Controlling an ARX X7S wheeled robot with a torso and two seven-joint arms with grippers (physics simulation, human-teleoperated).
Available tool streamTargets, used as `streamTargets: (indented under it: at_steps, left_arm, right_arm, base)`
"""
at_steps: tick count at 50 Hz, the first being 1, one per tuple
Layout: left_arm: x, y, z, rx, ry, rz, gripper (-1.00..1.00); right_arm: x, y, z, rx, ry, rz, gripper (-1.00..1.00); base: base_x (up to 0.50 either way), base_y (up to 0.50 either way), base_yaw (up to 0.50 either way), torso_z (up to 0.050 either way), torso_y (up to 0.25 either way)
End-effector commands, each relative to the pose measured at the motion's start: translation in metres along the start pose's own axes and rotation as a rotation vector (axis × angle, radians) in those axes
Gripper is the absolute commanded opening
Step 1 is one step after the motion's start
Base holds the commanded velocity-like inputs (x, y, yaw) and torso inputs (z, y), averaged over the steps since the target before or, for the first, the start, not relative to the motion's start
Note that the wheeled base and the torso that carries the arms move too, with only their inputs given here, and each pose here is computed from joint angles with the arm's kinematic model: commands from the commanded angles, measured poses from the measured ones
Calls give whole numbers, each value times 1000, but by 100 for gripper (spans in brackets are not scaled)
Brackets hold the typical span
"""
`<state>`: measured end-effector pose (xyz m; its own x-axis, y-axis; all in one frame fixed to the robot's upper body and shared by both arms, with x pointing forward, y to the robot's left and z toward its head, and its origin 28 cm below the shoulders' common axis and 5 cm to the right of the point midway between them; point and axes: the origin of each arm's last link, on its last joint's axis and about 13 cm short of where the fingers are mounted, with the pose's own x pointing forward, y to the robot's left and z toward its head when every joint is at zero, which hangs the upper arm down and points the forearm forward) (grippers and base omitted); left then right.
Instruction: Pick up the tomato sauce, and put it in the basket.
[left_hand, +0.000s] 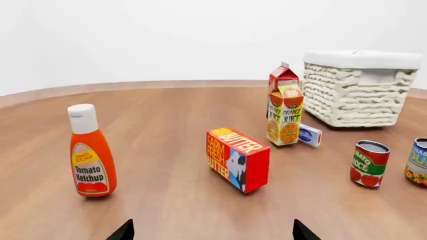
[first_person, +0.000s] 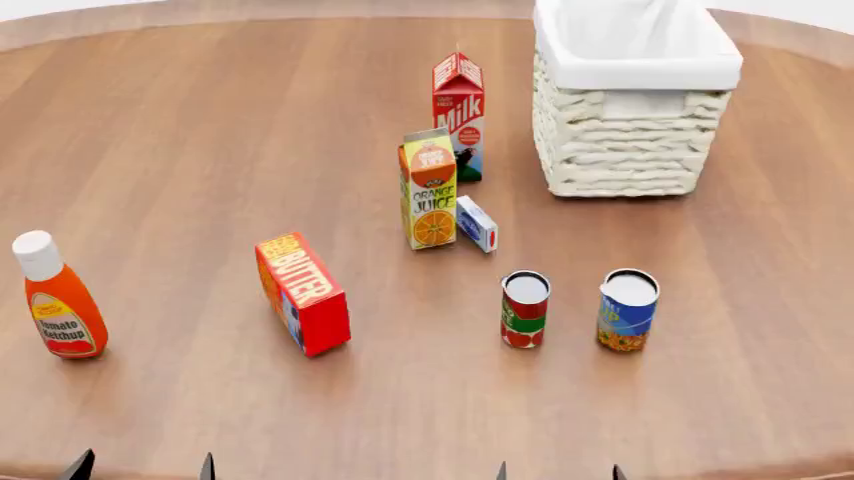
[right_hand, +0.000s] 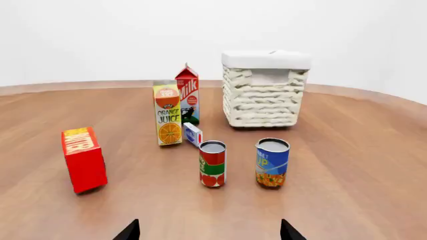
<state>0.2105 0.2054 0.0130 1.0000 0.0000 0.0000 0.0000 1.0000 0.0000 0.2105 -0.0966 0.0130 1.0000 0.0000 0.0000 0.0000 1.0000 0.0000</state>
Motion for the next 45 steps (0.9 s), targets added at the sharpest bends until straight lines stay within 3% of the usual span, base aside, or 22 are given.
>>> streamTargets:
  at_steps: [1,9,10,12,18,32,45]
  left_arm:
    - [0,0,0,-4,-3,-2,100]
    - [0,-1,-2,-6,8,9,100]
    - [-1,0,0,-61,7,4,100]
    - [-1,0,0,-32,0,9,100]
    - [-7,2,13,-49,-33,3,100]
    - [-23,4,101,-124,-247,-32,100]
    - [-39,10,151,-154,-354,-34,100]
  right_arm:
    - [0,1,0,-6,1,2,100]
    - [0,2,0,-9,1,0,100]
    - [-1,2,1,-19,-3,3,100]
    - [-1,3,1,-15,-4,4,100]
    - [-3,5,14,-13,-34,5,100]
    - [-25,7,102,-19,-261,-13,100]
    - [-43,9,155,-46,-387,-3,100]
  base:
    - [0,0,0,0,0]
    - [0,0,0,0,0]
    - [0,0,0,0,0]
    - [0,0,0,0,0]
    - [0,0,0,0,0]
    - [0,0,0,0,0]
    - [0,0,0,0,0]
